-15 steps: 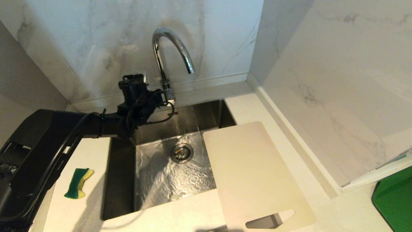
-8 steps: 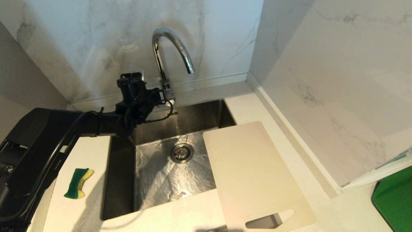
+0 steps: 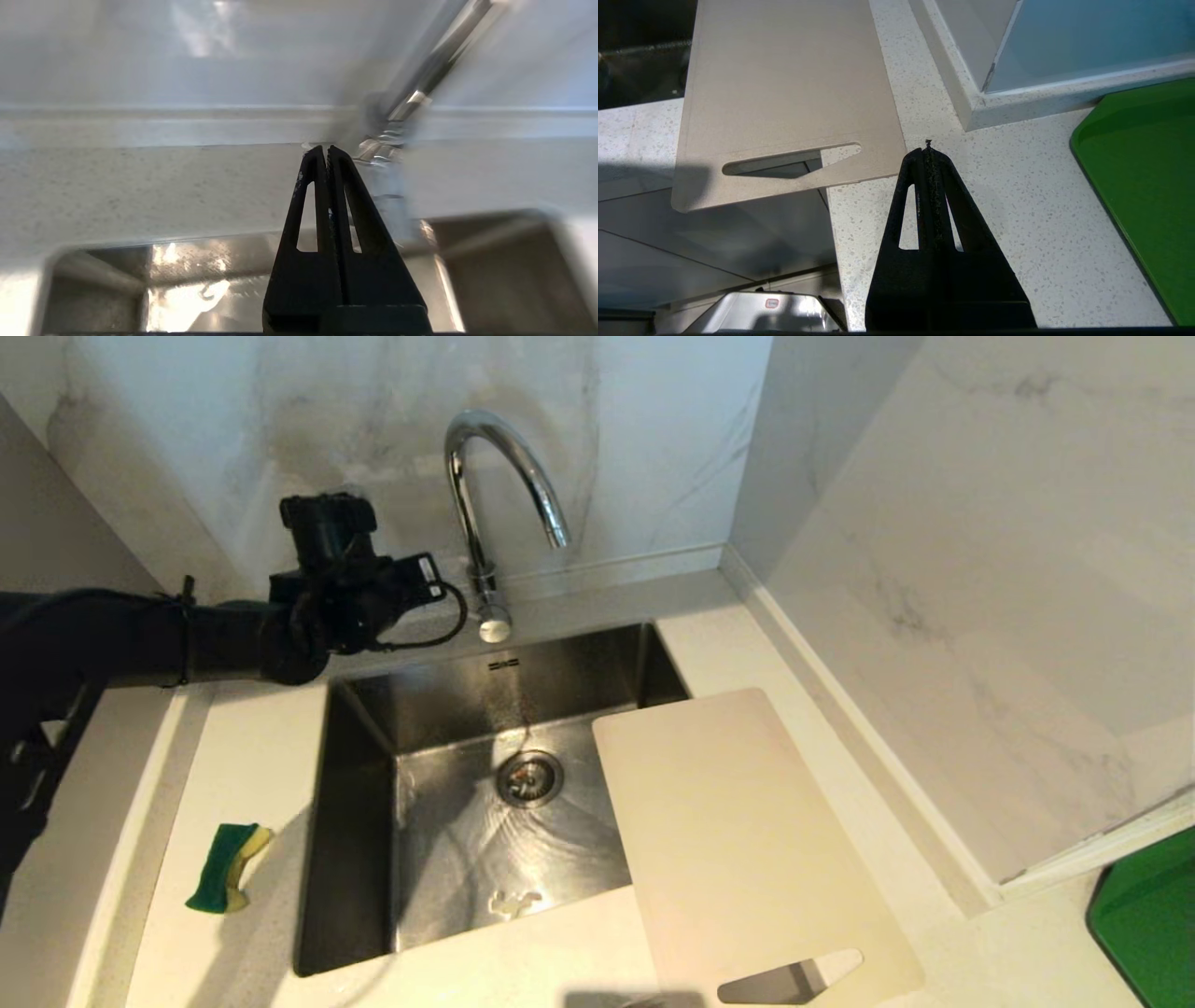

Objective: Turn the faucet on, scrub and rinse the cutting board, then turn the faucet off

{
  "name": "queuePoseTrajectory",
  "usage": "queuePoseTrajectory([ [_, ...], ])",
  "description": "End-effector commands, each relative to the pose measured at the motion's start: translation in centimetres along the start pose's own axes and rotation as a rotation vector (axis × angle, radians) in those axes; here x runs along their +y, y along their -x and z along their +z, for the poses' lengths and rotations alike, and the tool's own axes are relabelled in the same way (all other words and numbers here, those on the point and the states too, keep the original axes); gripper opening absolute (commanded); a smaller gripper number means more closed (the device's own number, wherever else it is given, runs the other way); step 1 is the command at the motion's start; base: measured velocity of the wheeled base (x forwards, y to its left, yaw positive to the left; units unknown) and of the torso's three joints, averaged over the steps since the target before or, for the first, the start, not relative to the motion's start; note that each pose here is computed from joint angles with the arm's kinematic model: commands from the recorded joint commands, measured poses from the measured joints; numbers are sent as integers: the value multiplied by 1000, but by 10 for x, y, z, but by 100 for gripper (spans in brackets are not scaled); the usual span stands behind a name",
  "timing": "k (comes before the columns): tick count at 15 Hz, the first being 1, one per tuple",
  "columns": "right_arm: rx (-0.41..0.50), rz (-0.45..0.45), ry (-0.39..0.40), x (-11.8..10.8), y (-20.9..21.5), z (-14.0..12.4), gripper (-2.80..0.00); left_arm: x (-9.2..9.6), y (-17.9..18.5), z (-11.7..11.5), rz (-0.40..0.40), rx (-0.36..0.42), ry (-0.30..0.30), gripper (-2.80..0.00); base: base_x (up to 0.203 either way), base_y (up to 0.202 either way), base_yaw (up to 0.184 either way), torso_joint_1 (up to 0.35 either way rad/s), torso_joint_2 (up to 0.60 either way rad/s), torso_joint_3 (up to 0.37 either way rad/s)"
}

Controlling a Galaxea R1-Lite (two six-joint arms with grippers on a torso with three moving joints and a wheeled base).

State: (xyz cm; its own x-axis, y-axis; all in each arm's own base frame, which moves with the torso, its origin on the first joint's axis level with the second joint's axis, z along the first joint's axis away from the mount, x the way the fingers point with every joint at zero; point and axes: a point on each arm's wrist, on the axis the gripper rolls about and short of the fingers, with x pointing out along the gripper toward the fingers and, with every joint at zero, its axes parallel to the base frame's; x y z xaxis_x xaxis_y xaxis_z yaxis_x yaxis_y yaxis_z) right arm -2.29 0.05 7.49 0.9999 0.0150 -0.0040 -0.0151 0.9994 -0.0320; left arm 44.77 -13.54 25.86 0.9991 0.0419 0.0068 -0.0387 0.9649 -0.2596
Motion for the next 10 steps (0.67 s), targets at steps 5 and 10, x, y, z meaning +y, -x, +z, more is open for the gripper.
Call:
queuePoseTrajectory([
  [5, 1, 0, 0, 0, 0, 0, -280, 37, 66, 70, 34, -67, 14, -280, 0, 0, 0, 0, 0, 0],
  [10, 1, -1, 0, 0, 0, 0, -280, 48, 92, 83, 48, -70, -2, -280, 0, 0, 0, 0, 0, 0],
])
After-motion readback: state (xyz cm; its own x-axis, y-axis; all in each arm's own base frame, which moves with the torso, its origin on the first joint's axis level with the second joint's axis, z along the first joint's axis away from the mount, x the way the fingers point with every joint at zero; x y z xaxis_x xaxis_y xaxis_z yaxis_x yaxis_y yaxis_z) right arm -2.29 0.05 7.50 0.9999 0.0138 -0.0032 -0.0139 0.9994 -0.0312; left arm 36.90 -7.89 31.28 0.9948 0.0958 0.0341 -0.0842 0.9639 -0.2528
